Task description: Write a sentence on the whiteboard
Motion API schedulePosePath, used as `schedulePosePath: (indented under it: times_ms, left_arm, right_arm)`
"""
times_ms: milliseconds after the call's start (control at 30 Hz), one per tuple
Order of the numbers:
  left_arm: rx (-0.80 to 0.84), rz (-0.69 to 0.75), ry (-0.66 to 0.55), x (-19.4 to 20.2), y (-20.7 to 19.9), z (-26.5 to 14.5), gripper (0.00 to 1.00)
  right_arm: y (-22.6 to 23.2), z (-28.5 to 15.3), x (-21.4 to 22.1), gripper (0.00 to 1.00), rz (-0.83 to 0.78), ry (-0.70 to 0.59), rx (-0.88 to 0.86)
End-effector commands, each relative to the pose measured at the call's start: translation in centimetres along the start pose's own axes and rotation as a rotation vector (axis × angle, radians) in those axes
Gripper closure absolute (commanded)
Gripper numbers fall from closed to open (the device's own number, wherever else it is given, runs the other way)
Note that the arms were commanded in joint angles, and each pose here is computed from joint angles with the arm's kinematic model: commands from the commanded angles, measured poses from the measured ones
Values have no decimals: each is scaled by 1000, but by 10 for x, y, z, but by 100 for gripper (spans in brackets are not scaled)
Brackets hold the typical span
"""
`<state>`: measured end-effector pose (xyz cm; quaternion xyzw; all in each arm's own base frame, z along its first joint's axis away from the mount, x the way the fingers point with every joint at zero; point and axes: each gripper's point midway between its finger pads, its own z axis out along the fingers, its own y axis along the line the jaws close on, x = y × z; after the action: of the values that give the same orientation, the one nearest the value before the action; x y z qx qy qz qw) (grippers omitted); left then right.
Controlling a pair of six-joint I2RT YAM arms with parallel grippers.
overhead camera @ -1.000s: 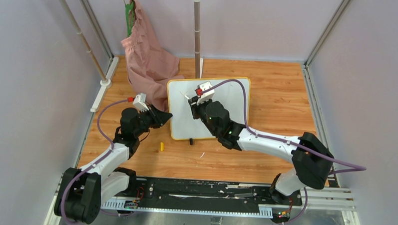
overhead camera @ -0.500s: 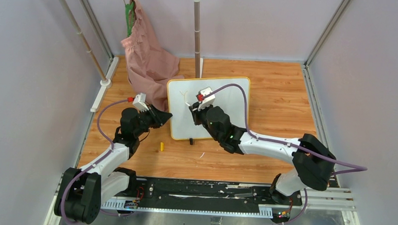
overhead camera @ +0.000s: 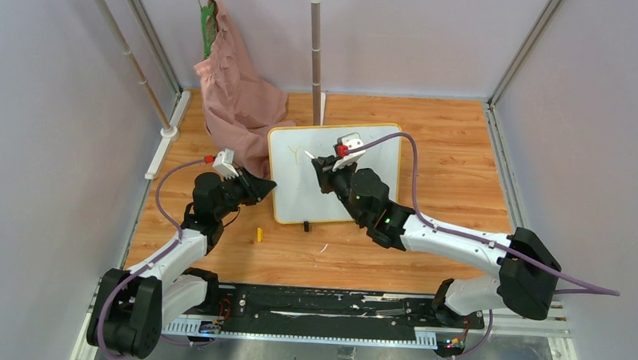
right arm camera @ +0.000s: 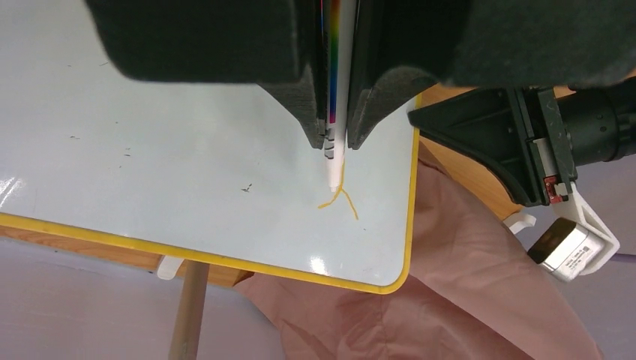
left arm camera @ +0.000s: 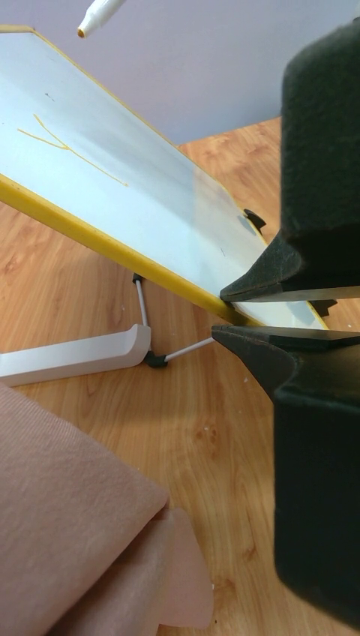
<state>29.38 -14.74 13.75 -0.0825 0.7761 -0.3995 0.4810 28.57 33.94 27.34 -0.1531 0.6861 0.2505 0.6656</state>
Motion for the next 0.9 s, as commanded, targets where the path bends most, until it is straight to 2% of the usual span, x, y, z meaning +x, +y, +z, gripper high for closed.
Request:
schedulePosePath:
  times_ms: [0,867]
  left_arm:
    - [15,2,-11,-1,-2,-2,100]
    - [18,4,-12,-1,-3,-2,100]
  right_arm:
    - [-17,1,4,100,-22,-2,61]
    - [-7,22,25,100,-48,53,17]
